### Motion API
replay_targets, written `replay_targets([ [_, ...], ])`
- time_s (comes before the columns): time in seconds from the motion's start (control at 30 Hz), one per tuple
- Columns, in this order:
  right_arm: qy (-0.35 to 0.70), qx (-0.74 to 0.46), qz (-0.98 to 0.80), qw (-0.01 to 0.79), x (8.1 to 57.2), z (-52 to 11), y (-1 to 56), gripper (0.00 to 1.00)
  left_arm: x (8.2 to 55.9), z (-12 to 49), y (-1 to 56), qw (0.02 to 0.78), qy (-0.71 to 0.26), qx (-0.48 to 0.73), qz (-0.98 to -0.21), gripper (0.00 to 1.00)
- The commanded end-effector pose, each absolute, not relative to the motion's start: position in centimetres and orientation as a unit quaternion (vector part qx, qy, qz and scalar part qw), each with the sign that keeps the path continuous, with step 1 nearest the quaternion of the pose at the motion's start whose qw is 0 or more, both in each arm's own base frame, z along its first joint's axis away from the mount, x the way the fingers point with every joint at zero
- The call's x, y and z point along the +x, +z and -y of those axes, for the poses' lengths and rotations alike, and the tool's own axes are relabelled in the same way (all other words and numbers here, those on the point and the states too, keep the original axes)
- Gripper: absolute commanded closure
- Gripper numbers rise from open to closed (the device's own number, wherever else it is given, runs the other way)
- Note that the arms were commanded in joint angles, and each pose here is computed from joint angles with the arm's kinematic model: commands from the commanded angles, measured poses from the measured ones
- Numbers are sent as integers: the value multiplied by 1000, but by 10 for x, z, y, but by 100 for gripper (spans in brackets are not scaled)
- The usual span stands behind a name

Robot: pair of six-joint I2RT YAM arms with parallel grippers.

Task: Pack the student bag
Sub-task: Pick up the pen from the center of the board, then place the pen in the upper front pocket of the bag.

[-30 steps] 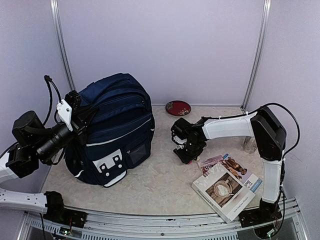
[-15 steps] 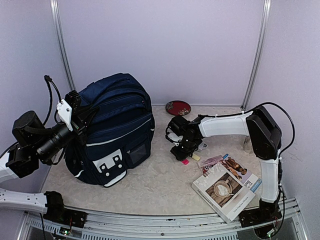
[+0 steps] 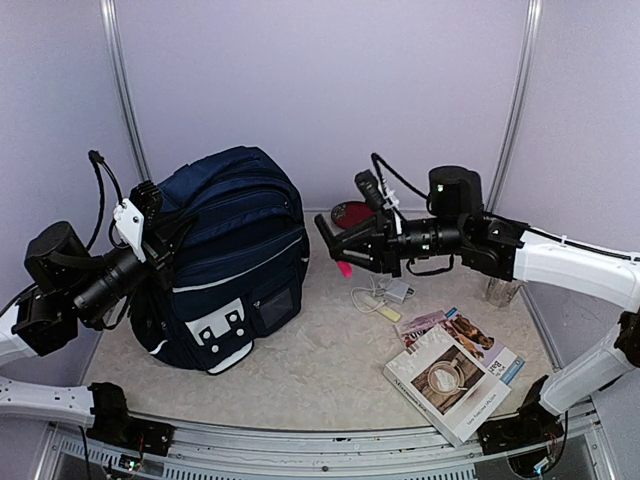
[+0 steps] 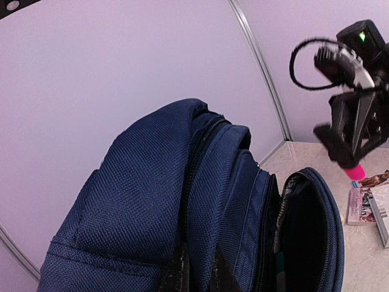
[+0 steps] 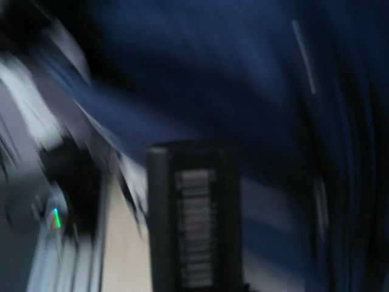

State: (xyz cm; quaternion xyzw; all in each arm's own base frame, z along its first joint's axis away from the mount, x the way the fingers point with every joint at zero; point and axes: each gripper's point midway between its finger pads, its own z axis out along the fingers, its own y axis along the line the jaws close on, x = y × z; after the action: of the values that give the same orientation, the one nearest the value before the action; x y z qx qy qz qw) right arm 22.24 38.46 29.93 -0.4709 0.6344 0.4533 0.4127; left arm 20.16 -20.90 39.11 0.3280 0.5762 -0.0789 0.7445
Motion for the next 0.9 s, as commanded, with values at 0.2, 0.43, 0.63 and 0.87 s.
replay_targets([
  [0.2,491,-550,-341,583,174,-448,442,96,200,209,403,758,-108,305,-567,100],
  [0.43,395,-588,-399,583,209,-499,407,96,199,208,404,758,-109,305,-566,100],
  [0.63,354,-616,-447,544,221,-503,373,73,199,207,404,759,-109,304,-565,100],
  [0.87,357,-594,-476,542,221,-492,390,26,200,209,403,758,-109,306,-566,100],
])
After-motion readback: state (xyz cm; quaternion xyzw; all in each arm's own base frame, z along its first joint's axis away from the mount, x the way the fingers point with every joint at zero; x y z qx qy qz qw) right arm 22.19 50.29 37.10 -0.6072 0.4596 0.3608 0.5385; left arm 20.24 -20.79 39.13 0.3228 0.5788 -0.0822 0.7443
